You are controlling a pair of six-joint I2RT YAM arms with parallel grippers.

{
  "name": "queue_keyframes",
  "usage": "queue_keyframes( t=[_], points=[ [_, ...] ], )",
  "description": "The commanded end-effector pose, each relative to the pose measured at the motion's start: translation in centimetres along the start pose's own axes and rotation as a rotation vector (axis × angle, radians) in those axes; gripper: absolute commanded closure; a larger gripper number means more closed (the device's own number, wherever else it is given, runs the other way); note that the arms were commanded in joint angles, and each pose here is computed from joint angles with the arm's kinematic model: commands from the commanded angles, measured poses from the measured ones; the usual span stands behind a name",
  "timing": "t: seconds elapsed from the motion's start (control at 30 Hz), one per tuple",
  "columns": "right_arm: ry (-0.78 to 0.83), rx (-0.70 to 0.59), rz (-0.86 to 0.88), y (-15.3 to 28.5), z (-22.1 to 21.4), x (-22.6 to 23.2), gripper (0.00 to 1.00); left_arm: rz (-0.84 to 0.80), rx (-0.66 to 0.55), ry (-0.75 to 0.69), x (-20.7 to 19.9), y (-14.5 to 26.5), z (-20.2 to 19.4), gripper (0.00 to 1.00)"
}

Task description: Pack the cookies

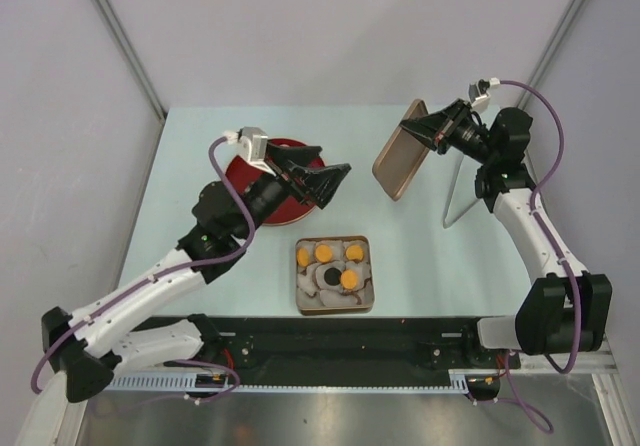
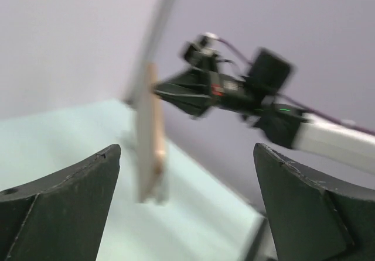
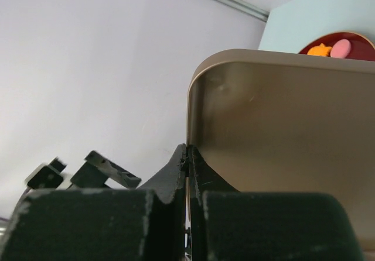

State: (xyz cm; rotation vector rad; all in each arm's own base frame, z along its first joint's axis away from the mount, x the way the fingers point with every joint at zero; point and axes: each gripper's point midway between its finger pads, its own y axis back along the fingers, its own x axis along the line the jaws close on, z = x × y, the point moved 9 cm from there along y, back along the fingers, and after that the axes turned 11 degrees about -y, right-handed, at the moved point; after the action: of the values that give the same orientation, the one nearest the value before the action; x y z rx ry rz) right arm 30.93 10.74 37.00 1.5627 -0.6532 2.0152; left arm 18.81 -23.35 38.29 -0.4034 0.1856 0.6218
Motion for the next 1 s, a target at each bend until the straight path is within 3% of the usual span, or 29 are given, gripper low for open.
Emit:
queue_keyframes(
  t=[0.0, 0.13, 0.23, 0.73, 0.97],
  points=[
    [0.019, -0.022, 0.002, -0.4, 0.3, 0.1, 1.0, 0.396, 0.236, -0.454, 4.3, 2.4, -3.6, 0.0],
    [-0.005, -0.002, 0.028, -0.6, -0.1, 0.6, 1.0, 0.456, 0.28, -0.697, 2.8, 3.2, -5.9, 0.0],
    [-0.015, 0.005, 0.043, -0.7, -0.3, 1.0, 1.0, 0.465, 0.311, -0.745, 2.0, 2.7, -8.2, 0.0],
    [-0.043, 0.045, 0.082, -0.9, -1.1, 2.0, 1.0, 0.347, 0.131, -0.536, 0.0, 0.5, -9.6, 0.0],
    [-0.057, 0.055, 0.087, -1.3, -1.4, 1.9, 1.0, 0.263, 0.109, -0.469, -0.9, -0.2, -10.0, 0.0]
  ],
)
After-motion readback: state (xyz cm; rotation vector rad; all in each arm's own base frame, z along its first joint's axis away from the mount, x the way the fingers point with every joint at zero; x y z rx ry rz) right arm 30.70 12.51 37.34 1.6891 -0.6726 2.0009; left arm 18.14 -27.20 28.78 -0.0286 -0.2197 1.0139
